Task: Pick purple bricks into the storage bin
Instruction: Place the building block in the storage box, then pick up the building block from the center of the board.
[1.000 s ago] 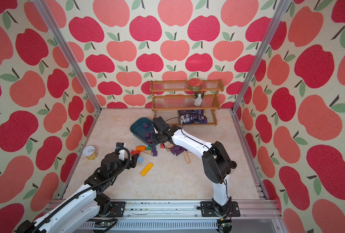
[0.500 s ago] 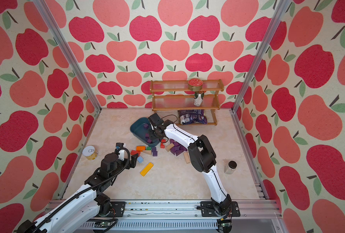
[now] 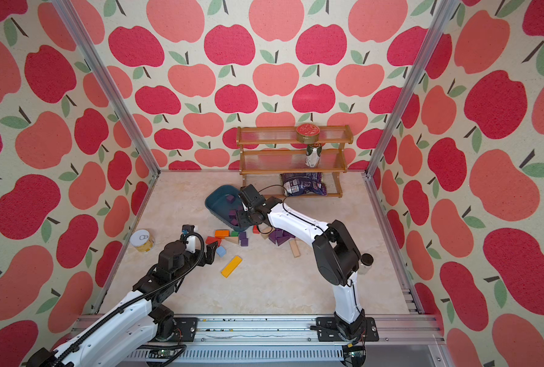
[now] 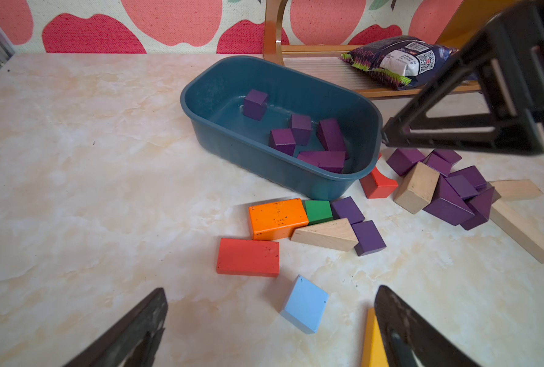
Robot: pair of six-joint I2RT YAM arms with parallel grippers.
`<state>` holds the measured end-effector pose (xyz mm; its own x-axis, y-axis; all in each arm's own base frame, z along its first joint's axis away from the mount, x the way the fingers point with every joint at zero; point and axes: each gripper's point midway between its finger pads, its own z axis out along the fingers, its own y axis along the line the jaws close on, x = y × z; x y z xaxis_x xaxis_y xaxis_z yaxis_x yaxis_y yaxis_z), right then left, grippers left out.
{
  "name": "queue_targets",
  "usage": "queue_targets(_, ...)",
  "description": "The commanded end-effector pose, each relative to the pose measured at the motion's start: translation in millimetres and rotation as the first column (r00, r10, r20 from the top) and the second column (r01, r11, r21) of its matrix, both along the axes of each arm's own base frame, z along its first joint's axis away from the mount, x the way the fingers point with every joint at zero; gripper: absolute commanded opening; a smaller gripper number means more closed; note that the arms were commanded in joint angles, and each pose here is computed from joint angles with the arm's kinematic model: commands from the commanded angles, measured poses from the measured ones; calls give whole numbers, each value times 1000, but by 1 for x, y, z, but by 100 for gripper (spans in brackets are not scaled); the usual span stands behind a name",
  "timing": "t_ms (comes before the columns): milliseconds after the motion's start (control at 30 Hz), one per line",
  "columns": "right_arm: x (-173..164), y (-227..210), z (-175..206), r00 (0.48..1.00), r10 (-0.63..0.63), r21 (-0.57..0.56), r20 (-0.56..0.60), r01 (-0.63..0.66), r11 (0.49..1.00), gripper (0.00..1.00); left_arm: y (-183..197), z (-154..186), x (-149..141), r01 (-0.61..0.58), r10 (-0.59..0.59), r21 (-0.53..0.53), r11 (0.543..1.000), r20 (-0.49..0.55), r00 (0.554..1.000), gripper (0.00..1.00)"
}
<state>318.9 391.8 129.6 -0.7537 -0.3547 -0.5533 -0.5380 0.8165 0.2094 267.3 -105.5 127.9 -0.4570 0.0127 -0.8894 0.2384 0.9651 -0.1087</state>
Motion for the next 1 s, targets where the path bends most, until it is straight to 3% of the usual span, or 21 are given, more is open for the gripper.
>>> queue_targets(0, -21, -7, -7, 1000, -18, 18, -12, 19, 1000, 65, 1, -4, -2, -5, 5, -21, 1000, -9, 1000, 99)
queue_targets(200, -49, -12, -25, 999, -7, -29, -40, 5, 1000, 63, 1, -4, -2, -8, 8, -20, 1000, -9, 1000, 99)
queue_targets(533, -44, -3, -55, 995, -58, -68, -85, 52, 996, 49, 3, -3, -3, -13, 13, -26, 1000, -2, 1000, 99)
queue_targets(967, -43, 12, -80, 992, -126, -45, -14, 125, 991, 49, 4, -3, -3, -20, 20, -29, 999, -1, 1000, 99)
